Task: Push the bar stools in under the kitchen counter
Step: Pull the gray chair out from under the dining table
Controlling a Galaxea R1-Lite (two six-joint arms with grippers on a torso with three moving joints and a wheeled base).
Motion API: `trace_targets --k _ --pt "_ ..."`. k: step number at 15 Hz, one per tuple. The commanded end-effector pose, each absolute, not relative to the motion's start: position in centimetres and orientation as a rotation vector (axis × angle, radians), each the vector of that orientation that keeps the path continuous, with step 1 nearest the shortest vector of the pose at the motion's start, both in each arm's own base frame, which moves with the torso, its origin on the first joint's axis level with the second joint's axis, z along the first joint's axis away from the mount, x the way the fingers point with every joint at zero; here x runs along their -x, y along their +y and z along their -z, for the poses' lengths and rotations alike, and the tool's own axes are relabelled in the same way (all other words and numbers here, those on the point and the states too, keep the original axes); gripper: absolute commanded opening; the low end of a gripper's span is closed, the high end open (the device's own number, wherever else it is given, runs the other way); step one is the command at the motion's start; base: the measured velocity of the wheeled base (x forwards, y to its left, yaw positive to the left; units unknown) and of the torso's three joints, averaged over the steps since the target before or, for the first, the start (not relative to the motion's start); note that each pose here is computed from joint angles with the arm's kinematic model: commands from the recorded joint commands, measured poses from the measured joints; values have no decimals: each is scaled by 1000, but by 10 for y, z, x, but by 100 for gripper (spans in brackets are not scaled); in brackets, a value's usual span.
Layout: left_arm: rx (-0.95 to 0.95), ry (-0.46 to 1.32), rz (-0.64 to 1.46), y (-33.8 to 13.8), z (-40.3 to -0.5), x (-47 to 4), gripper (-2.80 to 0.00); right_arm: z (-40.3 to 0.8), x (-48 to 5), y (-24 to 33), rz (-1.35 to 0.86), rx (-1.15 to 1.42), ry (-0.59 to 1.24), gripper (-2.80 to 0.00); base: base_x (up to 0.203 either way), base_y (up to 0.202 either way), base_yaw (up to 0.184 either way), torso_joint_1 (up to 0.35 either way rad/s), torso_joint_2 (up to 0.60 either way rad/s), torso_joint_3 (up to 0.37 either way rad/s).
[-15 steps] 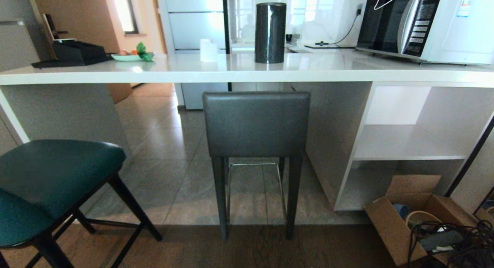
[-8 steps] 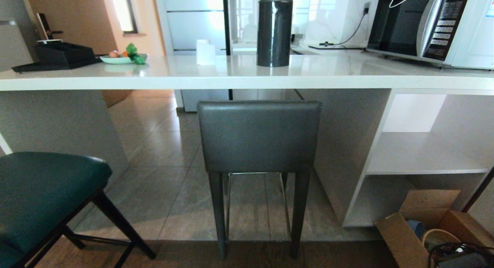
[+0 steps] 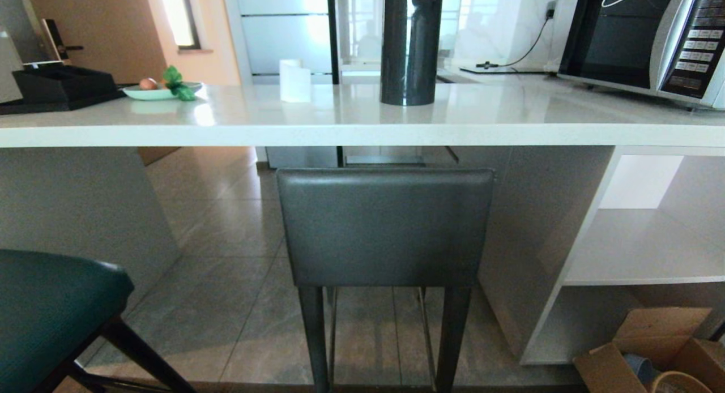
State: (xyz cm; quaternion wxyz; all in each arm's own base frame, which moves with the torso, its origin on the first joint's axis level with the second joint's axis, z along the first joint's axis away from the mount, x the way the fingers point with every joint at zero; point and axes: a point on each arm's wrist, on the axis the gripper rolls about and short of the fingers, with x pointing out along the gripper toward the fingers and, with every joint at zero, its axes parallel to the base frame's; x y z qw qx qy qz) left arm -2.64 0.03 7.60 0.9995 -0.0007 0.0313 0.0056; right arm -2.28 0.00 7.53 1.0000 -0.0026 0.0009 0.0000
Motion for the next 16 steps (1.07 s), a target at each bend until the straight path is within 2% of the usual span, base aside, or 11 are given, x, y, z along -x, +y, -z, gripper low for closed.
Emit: trace_targets --k 1,11,16 --pt "3 64 -11 0 -76 26 -280 -74 22 0 0 6 8 -280 194 0 2 -2 1 2" --pt "3 64 -11 0 -76 26 -280 -74 22 0 0 6 8 -280 187 0 1 4 3 2" --pt "3 64 -12 0 -76 26 -280 -74 22 0 0 6 8 -280 0 0 0 0 0 0"
